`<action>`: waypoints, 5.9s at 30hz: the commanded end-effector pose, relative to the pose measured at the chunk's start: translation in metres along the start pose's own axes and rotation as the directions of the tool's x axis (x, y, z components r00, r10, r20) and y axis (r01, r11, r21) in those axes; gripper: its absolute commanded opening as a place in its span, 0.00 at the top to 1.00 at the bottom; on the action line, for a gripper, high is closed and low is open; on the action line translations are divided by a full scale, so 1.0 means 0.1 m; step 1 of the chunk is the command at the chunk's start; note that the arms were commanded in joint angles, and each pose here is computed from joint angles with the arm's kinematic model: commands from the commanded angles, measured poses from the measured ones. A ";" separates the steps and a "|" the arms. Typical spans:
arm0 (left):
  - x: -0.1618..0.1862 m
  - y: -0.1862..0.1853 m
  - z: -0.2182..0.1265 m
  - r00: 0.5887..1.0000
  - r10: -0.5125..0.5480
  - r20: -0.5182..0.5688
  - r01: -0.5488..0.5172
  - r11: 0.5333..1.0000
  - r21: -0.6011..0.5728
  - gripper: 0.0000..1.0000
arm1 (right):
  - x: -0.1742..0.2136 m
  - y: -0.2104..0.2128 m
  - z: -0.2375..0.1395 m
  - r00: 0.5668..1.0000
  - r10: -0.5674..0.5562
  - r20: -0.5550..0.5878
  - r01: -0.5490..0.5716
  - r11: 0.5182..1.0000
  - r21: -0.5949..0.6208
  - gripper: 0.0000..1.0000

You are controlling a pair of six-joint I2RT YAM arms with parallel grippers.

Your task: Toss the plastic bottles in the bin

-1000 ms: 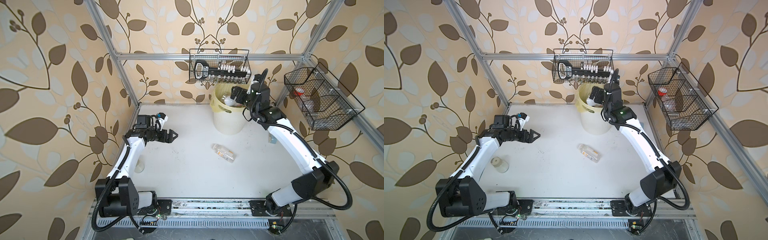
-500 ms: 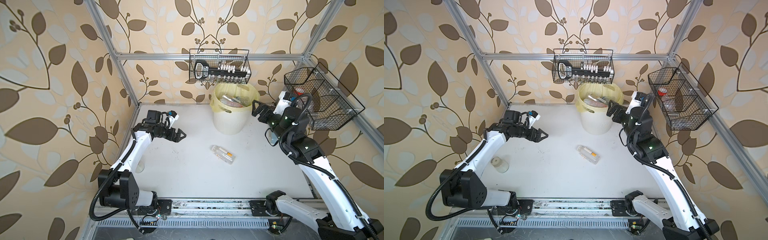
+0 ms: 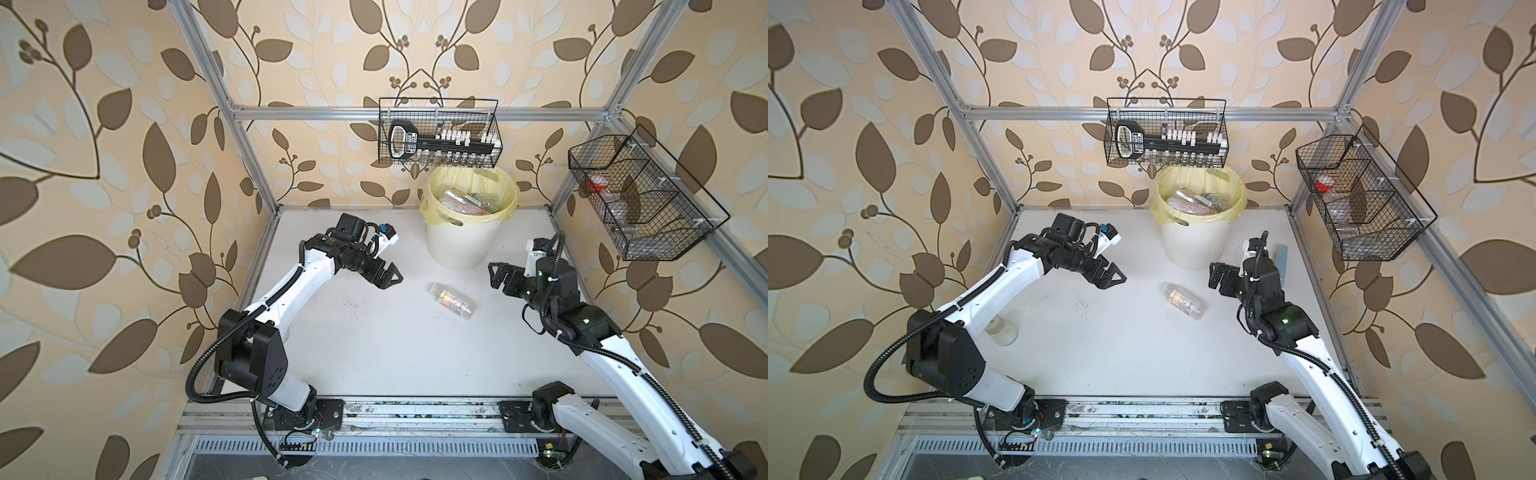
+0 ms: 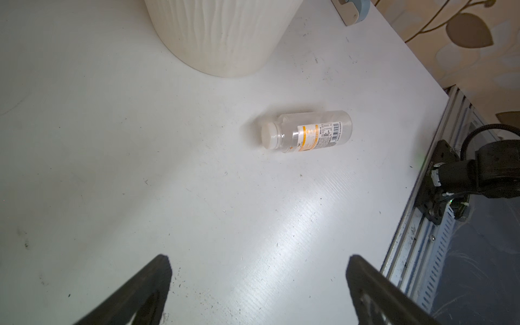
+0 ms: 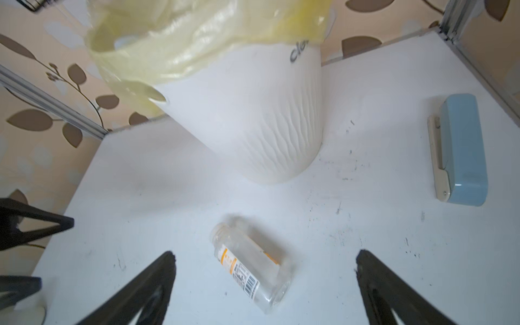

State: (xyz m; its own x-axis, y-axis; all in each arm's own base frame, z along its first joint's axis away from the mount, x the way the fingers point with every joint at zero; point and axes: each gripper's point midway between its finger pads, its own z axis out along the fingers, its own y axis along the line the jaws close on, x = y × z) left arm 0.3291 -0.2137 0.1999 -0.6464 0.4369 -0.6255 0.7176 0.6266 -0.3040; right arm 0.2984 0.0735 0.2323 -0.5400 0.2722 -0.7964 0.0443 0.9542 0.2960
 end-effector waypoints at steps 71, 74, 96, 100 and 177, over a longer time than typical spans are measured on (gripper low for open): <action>0.77 0.72 -0.68 0.927 -0.353 0.130 0.362 0.930 -0.055 0.01 | 1.64 0.64 1.14 0.856 -0.380 -0.350 0.352 0.925 -0.141 0.47; 0.78 0.78 -0.72 0.914 -0.379 0.145 0.388 0.921 -0.042 0.01 | 1.54 0.69 1.03 0.887 -0.332 -0.322 0.302 0.943 -0.140 0.47; 0.76 0.81 -0.86 0.890 -0.420 0.179 0.430 0.902 -0.022 0.01 | -0.11 0.73 -0.19 0.987 0.039 0.154 -0.014 0.988 -0.154 0.56; 0.76 0.82 -0.88 0.887 -0.421 0.186 0.433 0.901 -0.027 0.01 | -0.38 0.80 -0.33 0.976 0.009 0.219 0.025 0.988 -0.152 0.56; 1.14 2.17 -1.23 0.755 -0.272 0.596 0.629 0.556 -0.544 0.01 | -0.63 -0.87 -0.03 0.897 -0.107 0.428 -0.067 0.926 0.371 0.00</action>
State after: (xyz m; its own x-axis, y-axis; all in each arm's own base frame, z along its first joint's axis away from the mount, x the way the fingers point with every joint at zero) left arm 0.3601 0.0298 0.1209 -0.6747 -0.2107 -0.7074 -0.0909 0.9748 -0.2036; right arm 0.3301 -0.0197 0.2589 -0.1425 0.2314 -0.9624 0.3619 0.9171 0.1669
